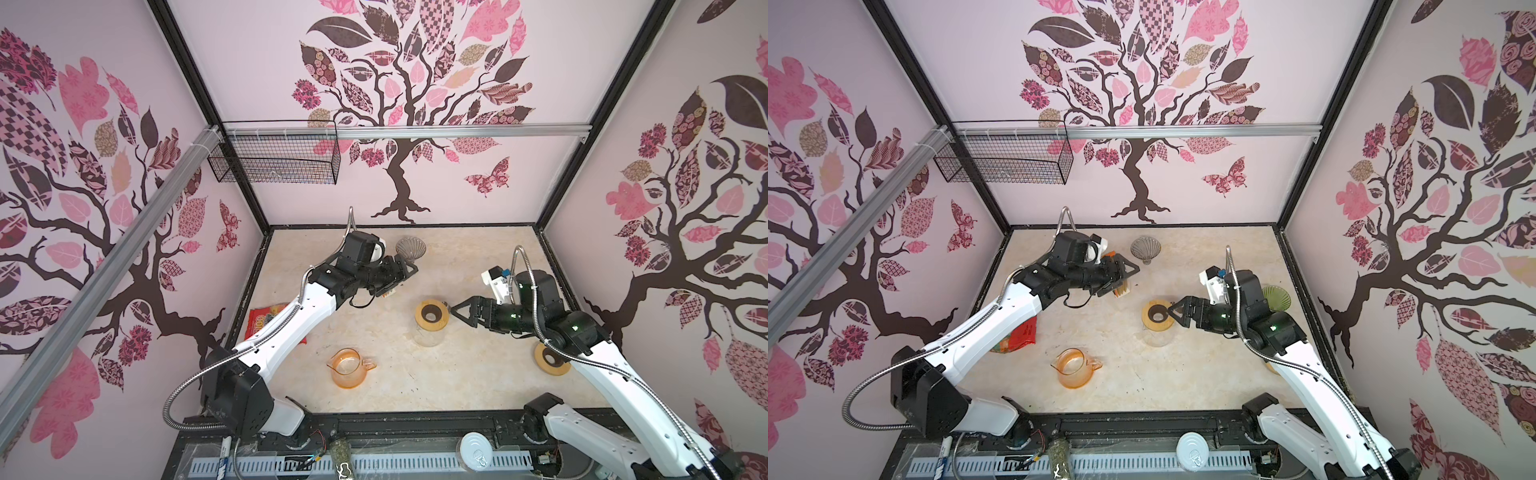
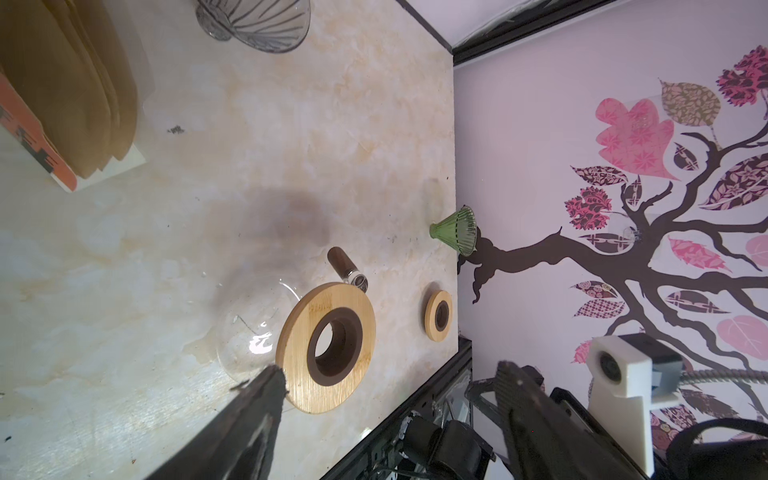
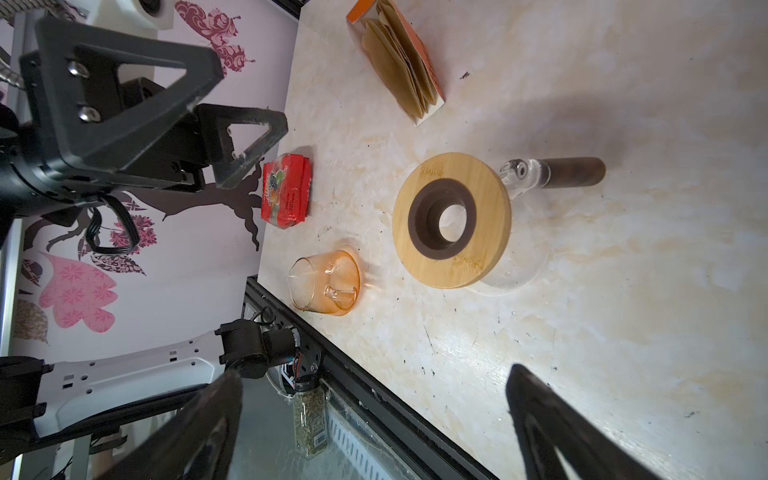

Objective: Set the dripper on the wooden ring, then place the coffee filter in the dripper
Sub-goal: 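Move the left gripper to the ribbed glass dripper farther from the robot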

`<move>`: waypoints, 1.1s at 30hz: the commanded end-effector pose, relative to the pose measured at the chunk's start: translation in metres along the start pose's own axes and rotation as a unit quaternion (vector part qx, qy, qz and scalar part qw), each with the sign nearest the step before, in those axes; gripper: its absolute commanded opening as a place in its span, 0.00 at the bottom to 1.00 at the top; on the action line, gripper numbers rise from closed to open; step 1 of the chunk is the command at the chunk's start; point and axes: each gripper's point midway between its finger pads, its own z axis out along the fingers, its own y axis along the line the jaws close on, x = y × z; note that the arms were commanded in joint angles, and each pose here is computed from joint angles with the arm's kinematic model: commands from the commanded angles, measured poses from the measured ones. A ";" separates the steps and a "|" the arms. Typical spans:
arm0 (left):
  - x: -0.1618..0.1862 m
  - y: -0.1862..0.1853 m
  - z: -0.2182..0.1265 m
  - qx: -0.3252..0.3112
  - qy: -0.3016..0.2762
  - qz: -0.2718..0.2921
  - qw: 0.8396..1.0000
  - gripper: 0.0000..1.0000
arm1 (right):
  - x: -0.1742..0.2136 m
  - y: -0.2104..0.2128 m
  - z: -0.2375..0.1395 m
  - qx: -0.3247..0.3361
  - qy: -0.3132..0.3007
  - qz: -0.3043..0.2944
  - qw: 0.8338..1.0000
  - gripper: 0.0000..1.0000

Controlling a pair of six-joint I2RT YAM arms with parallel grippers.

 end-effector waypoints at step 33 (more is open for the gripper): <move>-0.106 0.018 0.105 -0.100 -0.057 -0.031 0.993 0.71 | -0.030 0.002 -0.040 0.108 -0.029 -0.043 0.993 1.00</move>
